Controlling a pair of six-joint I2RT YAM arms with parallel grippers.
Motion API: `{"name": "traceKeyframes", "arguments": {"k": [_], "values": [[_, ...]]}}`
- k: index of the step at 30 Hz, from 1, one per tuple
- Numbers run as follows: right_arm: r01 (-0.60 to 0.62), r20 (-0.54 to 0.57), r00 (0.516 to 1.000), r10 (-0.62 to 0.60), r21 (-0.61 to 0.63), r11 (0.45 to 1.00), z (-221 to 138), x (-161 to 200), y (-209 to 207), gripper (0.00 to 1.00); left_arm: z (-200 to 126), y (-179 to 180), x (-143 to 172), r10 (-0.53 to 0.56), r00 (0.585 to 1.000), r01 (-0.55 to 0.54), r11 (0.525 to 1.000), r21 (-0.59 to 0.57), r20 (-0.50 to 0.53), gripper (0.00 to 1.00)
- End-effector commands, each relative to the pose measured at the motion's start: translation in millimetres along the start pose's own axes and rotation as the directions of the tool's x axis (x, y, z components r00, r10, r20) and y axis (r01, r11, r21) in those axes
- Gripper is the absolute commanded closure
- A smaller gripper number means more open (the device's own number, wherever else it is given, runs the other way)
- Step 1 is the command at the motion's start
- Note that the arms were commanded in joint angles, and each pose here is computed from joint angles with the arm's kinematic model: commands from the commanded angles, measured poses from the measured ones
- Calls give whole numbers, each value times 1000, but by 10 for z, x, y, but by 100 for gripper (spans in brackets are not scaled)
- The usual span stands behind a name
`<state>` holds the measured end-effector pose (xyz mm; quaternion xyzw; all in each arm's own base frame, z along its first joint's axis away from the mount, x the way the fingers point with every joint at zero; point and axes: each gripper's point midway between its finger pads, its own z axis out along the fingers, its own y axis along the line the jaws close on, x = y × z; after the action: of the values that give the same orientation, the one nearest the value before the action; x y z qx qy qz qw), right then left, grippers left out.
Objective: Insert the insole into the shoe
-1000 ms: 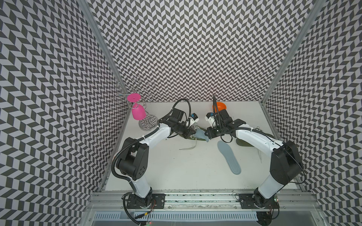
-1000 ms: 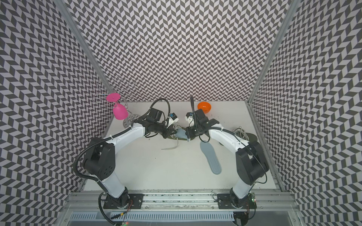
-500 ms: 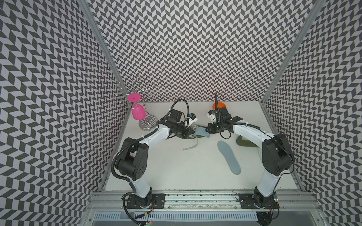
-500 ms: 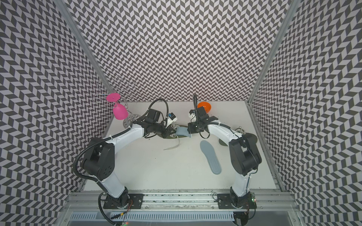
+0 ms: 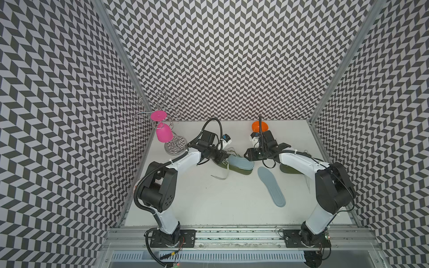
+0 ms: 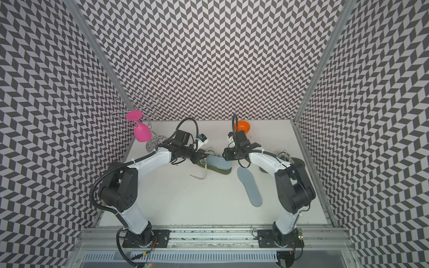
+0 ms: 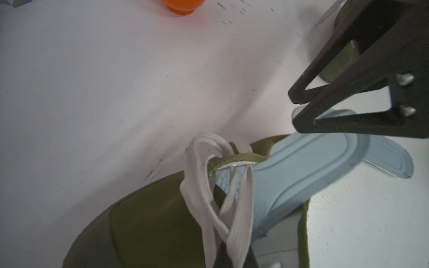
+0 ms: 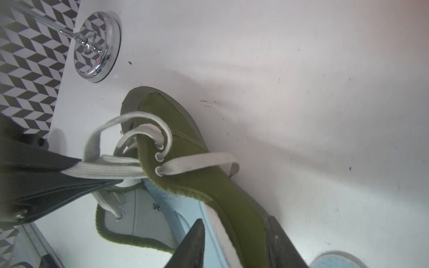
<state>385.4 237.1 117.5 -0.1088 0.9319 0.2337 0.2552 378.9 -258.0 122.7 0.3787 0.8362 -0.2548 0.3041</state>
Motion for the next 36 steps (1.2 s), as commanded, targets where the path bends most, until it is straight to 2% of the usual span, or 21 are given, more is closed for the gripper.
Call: {"name": "traceKeyframes", "arguments": {"k": [1,5,8,13,18,28,36], "values": [[-8,89,996,6,25,1000,-241,-176,-25,53,-16,91,-180,15,998,-13,999,-49,58,100],[-29,42,999,30,-17,999,-349,-40,39,52,-21,156,-191,-12,998,17,996,-82,61,100],[-104,14,994,105,-62,993,-435,140,97,53,-23,190,-181,-54,997,60,993,-97,60,100],[-268,-47,963,264,-200,942,-489,435,275,56,-22,188,-157,-124,990,130,987,-98,63,100],[-333,-63,942,329,-300,894,-455,509,407,56,-34,171,-177,-122,990,129,987,-100,70,100],[-370,-56,926,374,-336,866,-336,476,484,58,-31,113,-207,-123,990,129,987,-95,72,100],[-385,-105,922,372,-303,872,-174,550,479,76,-33,76,-224,-155,985,162,983,-92,82,100]]}}
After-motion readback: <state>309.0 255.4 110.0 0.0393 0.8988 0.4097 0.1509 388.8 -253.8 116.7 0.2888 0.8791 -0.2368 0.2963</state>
